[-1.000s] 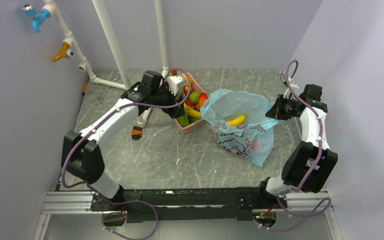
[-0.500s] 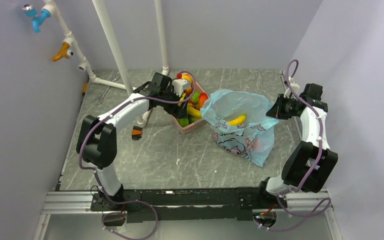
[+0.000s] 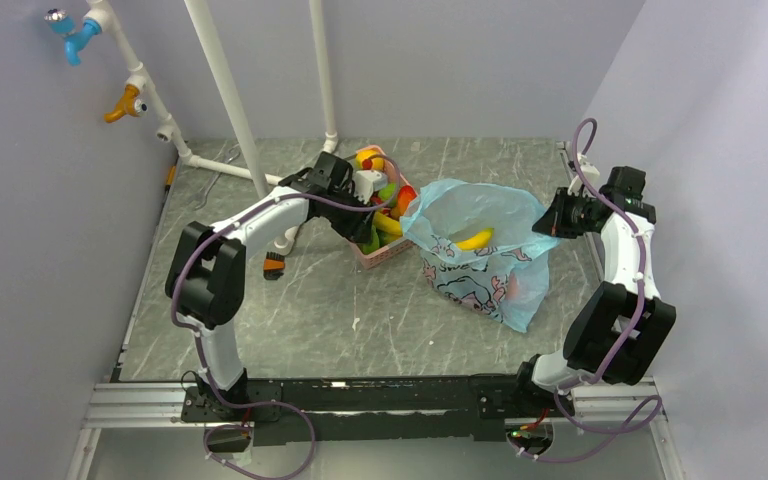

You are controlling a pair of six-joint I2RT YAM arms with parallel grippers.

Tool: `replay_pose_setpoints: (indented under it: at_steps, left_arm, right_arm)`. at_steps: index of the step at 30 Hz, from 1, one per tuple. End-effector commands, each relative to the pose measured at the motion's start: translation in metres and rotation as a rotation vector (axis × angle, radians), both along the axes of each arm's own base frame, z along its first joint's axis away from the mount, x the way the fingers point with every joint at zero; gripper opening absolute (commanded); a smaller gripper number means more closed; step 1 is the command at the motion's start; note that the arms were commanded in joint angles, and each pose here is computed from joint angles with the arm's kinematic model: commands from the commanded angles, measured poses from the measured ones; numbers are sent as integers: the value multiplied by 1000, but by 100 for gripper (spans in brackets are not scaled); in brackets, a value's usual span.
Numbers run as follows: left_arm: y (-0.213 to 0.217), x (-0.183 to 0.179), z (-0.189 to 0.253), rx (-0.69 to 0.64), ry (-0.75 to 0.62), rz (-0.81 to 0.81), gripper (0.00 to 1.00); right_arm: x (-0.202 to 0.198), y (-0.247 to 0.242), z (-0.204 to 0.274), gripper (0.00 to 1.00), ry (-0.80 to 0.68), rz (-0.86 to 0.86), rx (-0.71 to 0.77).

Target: Place the fake fruits into the plastic bag and tie a complex knot

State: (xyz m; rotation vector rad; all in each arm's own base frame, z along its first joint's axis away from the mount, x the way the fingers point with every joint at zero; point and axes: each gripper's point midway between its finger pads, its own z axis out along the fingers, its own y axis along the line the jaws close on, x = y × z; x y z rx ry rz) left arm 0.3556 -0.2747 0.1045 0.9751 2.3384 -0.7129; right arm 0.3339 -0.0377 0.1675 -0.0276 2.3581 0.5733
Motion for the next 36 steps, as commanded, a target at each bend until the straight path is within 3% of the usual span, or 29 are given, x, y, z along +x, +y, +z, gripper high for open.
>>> replay_pose_setpoints:
  at_steps: [1,3,7,12,17,22,30,32,35,36]
  left_arm:
    - [-11,5,52,-75,-101,-44,39]
    - [-13,1,76,-112,-137,-60,32]
    - [-17,-5,140,-203,-255,-100,30]
    - [-40,-4,248,-426,-438,-163,33]
    - [-83,-20,312,-630,-453,-311,37]
    - [-130,-41,304,-659,-397,-440,35]
    - [-182,-48,233,-543,-323,-475,38]
    - [-191,-50,212,-497,-295,-471,45]
    - [-195,-42,194,-446,-268,-414,88]
    - [-191,-39,200,-444,-272,-394,98]
  right_arm:
    - [9,-6,17,0,-55,20,-34]
    - [9,-4,17,0,-56,26,-29]
    - [9,-1,16,0,-57,39,-23]
    - [8,5,17,0,-64,62,-20]
    - [7,12,18,0,-73,84,-22]
    - [5,18,24,0,-98,113,-22]
    - [-4,37,36,0,-143,183,-17]
    - [-7,42,38,0,-148,201,-5]
    - [-12,48,37,0,-148,236,-4]
    - [-14,49,37,0,-148,245,-11]
